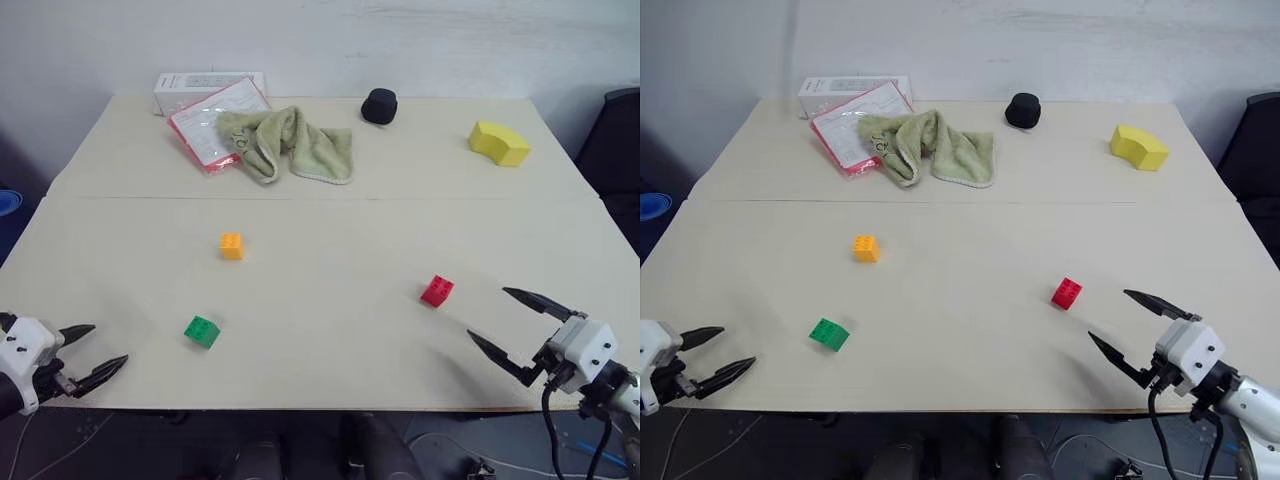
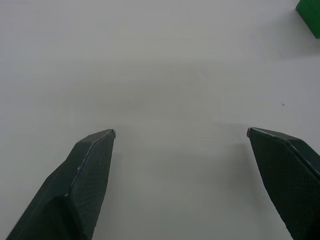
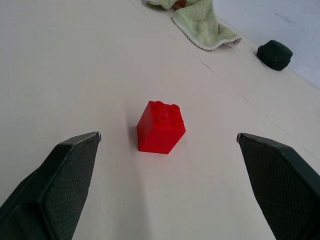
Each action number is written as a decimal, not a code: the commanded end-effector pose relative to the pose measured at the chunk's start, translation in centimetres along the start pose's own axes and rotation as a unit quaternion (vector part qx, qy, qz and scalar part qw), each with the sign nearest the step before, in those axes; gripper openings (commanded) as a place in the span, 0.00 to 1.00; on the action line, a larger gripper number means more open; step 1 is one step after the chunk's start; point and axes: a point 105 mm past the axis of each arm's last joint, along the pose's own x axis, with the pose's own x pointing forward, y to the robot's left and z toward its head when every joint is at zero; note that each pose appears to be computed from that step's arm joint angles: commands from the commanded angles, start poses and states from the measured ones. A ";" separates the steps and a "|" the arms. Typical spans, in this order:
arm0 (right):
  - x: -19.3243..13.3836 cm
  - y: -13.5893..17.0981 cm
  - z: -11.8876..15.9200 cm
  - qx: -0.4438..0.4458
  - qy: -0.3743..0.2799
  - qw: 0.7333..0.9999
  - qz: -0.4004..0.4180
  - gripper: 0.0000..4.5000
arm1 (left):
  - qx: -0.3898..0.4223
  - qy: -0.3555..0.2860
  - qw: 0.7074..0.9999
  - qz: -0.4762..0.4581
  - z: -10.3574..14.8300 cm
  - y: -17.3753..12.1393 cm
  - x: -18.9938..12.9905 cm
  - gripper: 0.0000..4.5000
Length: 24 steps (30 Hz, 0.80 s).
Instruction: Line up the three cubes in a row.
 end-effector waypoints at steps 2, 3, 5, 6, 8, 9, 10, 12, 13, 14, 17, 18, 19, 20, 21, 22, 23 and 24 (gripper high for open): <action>0.7 0.1 1.4 -0.005 -0.015 1.000 0.001 1.00 | -0.001 -0.043 0.999 -0.007 2.1 -0.1 -0.2 0.99; 0.8 0.1 1.6 -0.004 -0.016 1.000 0.001 1.00 | -0.013 -0.057 0.998 -0.014 2.7 -0.3 -0.1 0.99; 0.8 0.1 1.9 0.011 -0.015 1.000 -0.006 1.00 | -0.002 -0.071 0.997 -0.040 4.7 -0.7 0.8 0.99; 0.7 0.1 2.1 0.023 -0.015 1.000 -0.010 1.00 | 0.018 -0.073 0.996 -0.056 5.8 -1.0 1.3 0.99; 0.2 -0.1 2.2 0.042 -0.007 0.999 -0.030 1.00 | 0.049 -0.106 0.987 -0.111 8.9 -2.6 2.8 0.99; 0.0 -0.2 2.2 0.043 0.000 0.998 -0.039 1.00 | 0.052 -0.122 0.983 -0.130 10.0 -3.3 3.4 0.99; -0.7 -0.8 2.1 0.049 0.003 0.996 -0.078 1.00 | 0.062 -0.135 0.976 -0.157 11.1 -4.3 4.2 0.99; -1.9 -1.0 1.7 0.059 0.014 0.991 -0.122 1.00 | 0.079 -0.144 0.966 -0.201 12.3 -5.9 5.3 0.99; -2.6 -0.6 1.2 0.064 0.027 0.989 -0.128 1.00 | 0.087 -0.147 0.959 -0.225 12.7 -6.8 5.8 0.99; -3.2 0.0 0.7 0.066 0.040 0.989 -0.125 1.00 | 0.093 -0.150 0.953 -0.245 13.0 -7.5 6.2 0.99; -4.0 0.7 -0.2 0.073 0.060 0.988 -0.126 1.00 | 0.100 -0.157 0.942 -0.278 13.6 -8.5 7.1 0.99; -4.1 0.8 -0.4 0.075 0.062 0.987 -0.128 1.00 | 0.102 -0.159 0.939 -0.286 13.8 -8.7 7.3 0.99; -4.2 0.9 -0.5 0.075 0.063 0.987 -0.125 1.00 | 0.106 -0.163 0.935 -0.296 14.0 -9.0 7.6 0.99; -4.0 1.0 -0.5 0.076 0.060 0.988 -0.116 1.00 | 0.109 -0.166 0.931 -0.306 14.3 -9.2 7.9 0.99; -3.6 1.0 -0.1 0.077 0.046 0.991 -0.104 1.00 | 0.112 -0.169 0.928 -0.314 14.5 -9.3 8.2 0.99; -2.9 0.7 0.4 0.083 0.030 0.991 -0.097 1.00 | 0.116 -0.171 0.924 -0.320 14.8 -9.4 8.4 0.99; -2.2 0.5 0.9 0.089 0.017 0.992 -0.088 1.00 | 0.118 -0.173 0.922 -0.325 14.9 -9.5 8.6 0.99; -1.2 0.4 1.2 0.096 0.010 0.993 -0.065 1.00 | 0.119 -0.176 0.920 -0.329 15.1 -9.7 8.8 0.99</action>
